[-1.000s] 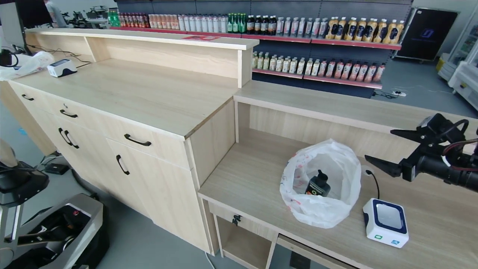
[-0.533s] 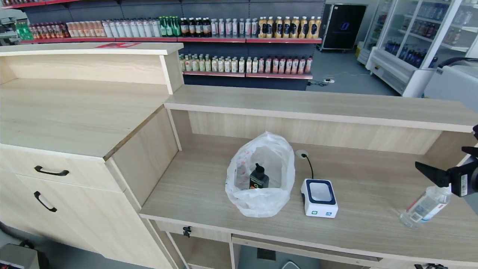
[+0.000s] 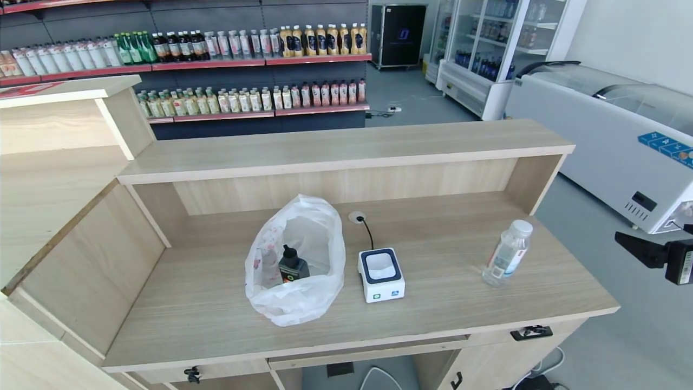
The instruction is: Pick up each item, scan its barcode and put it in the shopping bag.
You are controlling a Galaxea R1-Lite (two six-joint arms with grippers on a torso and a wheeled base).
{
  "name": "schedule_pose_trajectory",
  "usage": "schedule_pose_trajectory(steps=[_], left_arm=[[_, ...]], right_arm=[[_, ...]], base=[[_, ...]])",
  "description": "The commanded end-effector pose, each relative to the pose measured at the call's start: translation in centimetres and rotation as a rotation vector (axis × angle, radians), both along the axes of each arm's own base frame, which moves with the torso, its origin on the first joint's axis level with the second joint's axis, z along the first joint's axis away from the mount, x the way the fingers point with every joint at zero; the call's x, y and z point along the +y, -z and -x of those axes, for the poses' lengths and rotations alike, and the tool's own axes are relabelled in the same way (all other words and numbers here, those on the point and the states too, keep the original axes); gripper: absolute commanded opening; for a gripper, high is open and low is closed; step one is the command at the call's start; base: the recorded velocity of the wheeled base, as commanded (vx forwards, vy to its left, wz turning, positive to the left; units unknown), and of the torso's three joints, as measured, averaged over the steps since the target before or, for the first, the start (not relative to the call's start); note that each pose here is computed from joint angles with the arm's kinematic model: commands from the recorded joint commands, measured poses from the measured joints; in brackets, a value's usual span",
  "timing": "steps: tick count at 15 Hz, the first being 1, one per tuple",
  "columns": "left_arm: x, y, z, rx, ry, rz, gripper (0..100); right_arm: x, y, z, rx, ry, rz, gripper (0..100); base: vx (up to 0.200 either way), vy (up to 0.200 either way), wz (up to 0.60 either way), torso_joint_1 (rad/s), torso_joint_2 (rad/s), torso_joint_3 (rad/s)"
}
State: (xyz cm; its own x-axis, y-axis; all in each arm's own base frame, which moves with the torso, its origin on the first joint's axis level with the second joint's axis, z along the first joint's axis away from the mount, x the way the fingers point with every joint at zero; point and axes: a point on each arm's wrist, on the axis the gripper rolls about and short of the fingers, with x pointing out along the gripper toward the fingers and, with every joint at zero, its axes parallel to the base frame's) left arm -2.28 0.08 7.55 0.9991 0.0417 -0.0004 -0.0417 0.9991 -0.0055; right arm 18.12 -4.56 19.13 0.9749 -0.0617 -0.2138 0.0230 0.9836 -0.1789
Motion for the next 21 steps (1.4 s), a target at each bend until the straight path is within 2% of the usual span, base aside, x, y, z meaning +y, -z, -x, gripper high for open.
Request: schedule_pose_trajectory(steps=[1, 12, 16, 18, 21], left_arm=[[0.0, 0.0, 0.0, 0.000, 0.000, 0.001, 100], [0.0, 0.0, 0.0, -0.001, -0.001, 0.007, 100], [0.0, 0.0, 0.0, -0.001, 0.000, 0.010, 100], [0.0, 0.0, 0.0, -0.001, 0.000, 0.010, 100], [0.0, 0.0, 0.0, -0.001, -0.001, 0.005, 100]], right_arm=[[0.1, -0.1, 0.1, -0.006, -0.028, -0.041, 100], [-0.2, 0.1, 0.0, 0.004, -0.017, -0.049, 100], [-0.4, 1.7, -0.4, 0.066, -0.004, -0.064, 100], [-1.6, 2.7, -1.4, 0.098, 0.049, -0.070, 100], [-4.6, 4.9, -4.7, 0.032, 0.123, -0.050, 100]], base=[[0.000, 0.000, 0.00, 0.000, 0.00, 0.000], [0.000, 0.000, 0.00, 0.000, 0.00, 0.000], [-0.200, 0.000, 0.00, 0.011, 0.00, 0.001], [-0.200, 0.000, 0.00, -0.015, 0.00, 0.007], [-0.067, 0.000, 0.00, 0.001, 0.00, 0.001]])
